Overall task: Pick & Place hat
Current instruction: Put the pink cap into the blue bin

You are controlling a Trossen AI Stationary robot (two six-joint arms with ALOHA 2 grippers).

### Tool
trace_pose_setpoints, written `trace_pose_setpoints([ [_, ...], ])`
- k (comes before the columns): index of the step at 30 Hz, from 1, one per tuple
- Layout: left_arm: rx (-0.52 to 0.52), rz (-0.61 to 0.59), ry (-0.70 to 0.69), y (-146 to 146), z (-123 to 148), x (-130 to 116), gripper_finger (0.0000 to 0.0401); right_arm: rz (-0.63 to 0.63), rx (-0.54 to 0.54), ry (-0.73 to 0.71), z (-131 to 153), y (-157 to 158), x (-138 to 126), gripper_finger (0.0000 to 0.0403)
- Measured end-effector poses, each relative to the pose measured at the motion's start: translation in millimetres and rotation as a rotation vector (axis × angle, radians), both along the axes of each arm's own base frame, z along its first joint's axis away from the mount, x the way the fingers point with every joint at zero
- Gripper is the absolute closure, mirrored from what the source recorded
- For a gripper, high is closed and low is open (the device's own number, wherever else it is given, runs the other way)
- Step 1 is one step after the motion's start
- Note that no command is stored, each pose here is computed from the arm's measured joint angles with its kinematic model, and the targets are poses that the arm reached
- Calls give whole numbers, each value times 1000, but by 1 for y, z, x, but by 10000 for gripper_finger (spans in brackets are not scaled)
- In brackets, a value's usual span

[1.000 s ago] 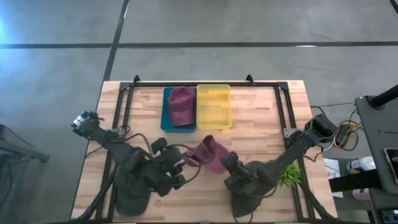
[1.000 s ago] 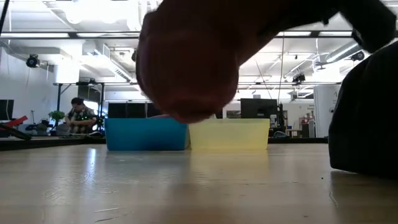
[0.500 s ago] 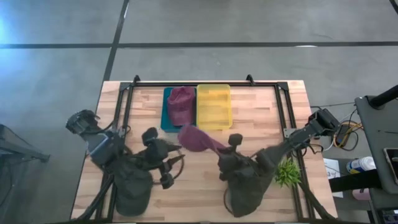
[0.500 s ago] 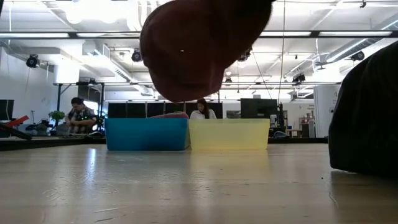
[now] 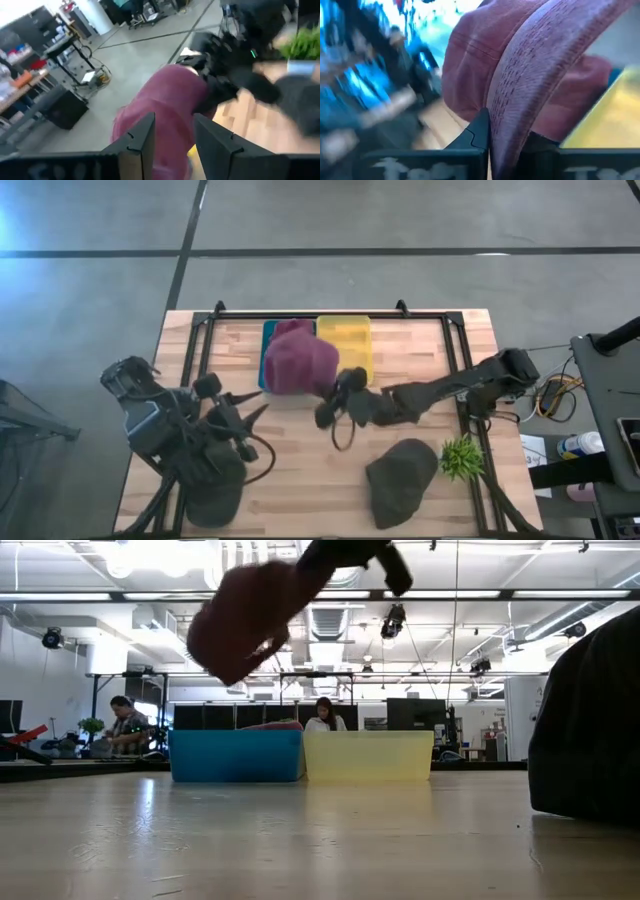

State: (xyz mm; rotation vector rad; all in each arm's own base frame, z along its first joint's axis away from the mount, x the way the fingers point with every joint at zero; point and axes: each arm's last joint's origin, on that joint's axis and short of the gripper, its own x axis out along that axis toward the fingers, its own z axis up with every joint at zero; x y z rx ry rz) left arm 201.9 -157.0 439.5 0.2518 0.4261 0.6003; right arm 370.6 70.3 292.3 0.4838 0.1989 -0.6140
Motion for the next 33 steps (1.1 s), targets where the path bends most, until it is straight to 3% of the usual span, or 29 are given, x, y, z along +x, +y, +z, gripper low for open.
trace_pose_setpoints([
  [3, 47, -8, 19, 5, 1, -5, 275, -162, 155, -121, -9, -25, 11, 390],
  [7, 156, -26, 53, 15, 3, -16, 275, -395, 214, -208, -46, -46, 30, 390],
  [11, 292, -11, 75, 31, 2, -29, 275, -420, 270, -309, -78, -59, 62, 390],
  [15, 246, -7, 75, 50, 4, -44, 275, -416, 258, -309, -98, -65, 85, 390],
  [19, 126, -16, 47, 62, 4, -58, 275, -278, 44, -192, -65, -50, 87, 390],
  [24, -110, 33, -57, 78, 7, -71, 275, 151, -499, 206, -17, -16, 63, 390],
  [27, -219, 49, -89, 84, 9, -76, 275, 324, -770, 471, -2, 8, 37, 390],
  [30, -342, 71, -114, 89, 9, -80, 275, 428, -972, 708, 5, 27, 11, 390],
  [33, -537, 92, -79, 88, 5, -78, 275, 480, -1093, 863, 5, 41, -8, 390],
])
